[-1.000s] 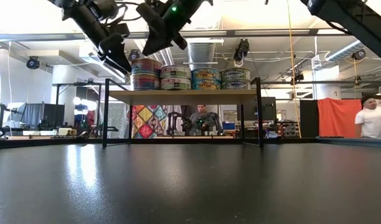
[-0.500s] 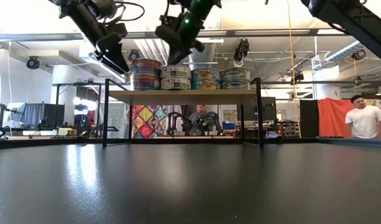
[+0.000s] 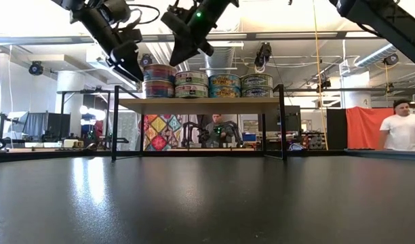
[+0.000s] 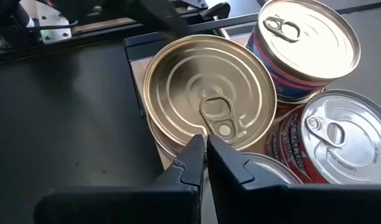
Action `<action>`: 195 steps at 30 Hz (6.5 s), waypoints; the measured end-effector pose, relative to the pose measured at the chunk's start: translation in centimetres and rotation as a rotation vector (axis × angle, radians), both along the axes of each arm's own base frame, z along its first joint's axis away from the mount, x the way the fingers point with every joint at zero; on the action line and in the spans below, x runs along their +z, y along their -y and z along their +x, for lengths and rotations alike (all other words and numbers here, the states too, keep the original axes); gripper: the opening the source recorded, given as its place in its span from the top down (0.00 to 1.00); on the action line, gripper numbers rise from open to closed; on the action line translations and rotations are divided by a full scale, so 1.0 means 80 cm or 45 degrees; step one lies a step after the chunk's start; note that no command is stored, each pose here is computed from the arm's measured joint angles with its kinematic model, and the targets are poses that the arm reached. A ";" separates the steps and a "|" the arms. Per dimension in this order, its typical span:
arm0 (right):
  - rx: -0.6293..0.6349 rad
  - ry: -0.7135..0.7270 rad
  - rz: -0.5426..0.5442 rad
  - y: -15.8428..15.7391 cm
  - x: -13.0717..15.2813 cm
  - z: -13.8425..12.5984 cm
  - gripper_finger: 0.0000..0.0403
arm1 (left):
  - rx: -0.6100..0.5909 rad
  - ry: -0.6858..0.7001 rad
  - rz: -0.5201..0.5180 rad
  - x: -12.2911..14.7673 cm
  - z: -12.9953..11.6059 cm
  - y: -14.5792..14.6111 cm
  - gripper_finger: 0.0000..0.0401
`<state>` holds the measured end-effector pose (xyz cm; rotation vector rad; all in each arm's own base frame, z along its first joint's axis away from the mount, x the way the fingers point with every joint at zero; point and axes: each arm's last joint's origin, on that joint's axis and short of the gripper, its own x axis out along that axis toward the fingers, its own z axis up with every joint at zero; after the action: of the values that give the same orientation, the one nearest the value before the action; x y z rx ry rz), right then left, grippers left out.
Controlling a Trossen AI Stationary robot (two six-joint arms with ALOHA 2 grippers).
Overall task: Stack canned seafood by type on shelf
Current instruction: Stack the blue pink tuna can on the top of the bottom blue pink tuna can on the shelf, then adjust the white green stacked tuna cans on the shelf, then return to Home Position
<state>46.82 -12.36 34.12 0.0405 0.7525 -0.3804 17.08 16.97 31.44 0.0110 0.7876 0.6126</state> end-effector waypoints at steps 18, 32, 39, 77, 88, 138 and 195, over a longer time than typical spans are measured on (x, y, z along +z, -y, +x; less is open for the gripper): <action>-0.066 -0.087 0.014 0.020 -0.016 -0.004 0.97 | 0.093 -0.050 -0.065 0.005 -0.023 0.016 0.01; -0.014 0.051 0.108 0.020 -0.011 0.005 0.97 | 0.131 0.028 -0.091 0.020 -0.041 0.036 0.01; -0.015 0.075 0.100 0.024 -0.013 0.008 0.97 | 0.137 0.017 -0.112 0.019 -0.043 0.037 0.01; 0.182 -0.142 0.151 -0.004 -0.012 -0.011 0.97 | -0.178 0.362 -0.232 0.030 -0.050 0.075 0.01; 0.285 0.248 -0.010 -0.026 0.100 -0.058 0.97 | -0.343 0.808 -0.160 0.077 -0.098 0.127 0.01; 0.441 1.326 0.318 -0.161 -0.177 -0.441 0.97 | -0.544 1.293 0.232 -0.148 -0.102 0.137 0.01; 0.511 0.942 0.226 -0.162 -0.222 -0.458 0.97 | -0.797 0.950 0.046 -0.181 -0.080 0.174 0.01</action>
<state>10.20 0.59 16.37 0.1833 0.0488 0.0964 10.71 3.09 16.95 0.0561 0.0243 0.0076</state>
